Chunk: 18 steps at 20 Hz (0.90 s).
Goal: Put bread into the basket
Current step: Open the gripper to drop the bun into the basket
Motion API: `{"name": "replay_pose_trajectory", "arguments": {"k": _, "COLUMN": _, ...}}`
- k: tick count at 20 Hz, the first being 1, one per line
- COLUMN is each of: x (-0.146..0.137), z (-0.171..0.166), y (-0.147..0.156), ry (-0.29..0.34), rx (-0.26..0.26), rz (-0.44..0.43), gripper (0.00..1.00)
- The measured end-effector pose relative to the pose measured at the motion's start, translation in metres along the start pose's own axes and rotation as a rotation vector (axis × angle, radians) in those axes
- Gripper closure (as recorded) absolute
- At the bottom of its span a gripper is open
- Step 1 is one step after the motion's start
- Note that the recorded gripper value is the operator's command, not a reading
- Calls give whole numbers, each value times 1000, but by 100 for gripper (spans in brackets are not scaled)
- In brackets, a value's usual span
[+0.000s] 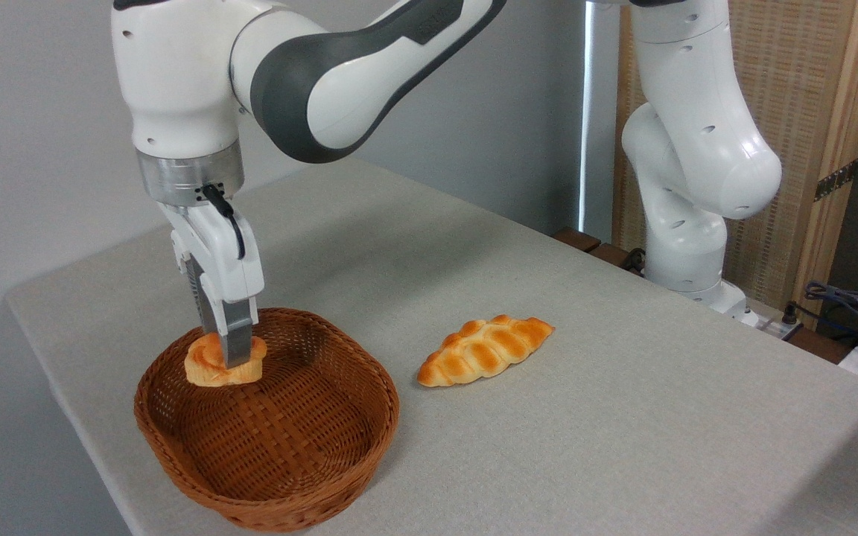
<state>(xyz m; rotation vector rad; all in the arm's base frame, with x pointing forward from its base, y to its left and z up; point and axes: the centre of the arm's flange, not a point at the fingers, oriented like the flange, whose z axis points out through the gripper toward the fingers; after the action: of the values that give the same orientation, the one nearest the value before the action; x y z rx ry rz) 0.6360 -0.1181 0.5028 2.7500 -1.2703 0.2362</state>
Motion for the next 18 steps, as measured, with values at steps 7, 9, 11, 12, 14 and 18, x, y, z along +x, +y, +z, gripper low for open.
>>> {"name": "replay_pose_trajectory", "arguments": {"k": 7, "x": 2, "z": 6, "y": -2, "ry": -8, "rx": -4, "rz": -2, "gripper": 0}}
{"name": "replay_pose_trajectory", "arguments": {"k": 9, "x": 2, "z": 6, "y": -2, "ry": -8, "rx": -4, "rz": -2, "gripper": 0}}
{"name": "replay_pose_trajectory", "arguments": {"k": 11, "x": 2, "z": 7, "y": -2, "ry": -8, "rx": -4, "rz": -2, "gripper": 0}}
{"name": "replay_pose_trajectory", "arguments": {"k": 12, "x": 2, "z": 7, "y": -1, "ry": -8, "rx": -4, "rz": -2, "gripper": 0}}
{"name": "replay_pose_trajectory", "arguments": {"k": 14, "x": 4, "z": 7, "y": 1, "ry": -9, "rx": -7, "rz": 3, "gripper": 0}}
{"name": "replay_pose_trajectory", "arguments": {"k": 18, "x": 11, "z": 12, "y": 15, "ry": -25, "rx": -35, "rz": 28, "gripper": 0}}
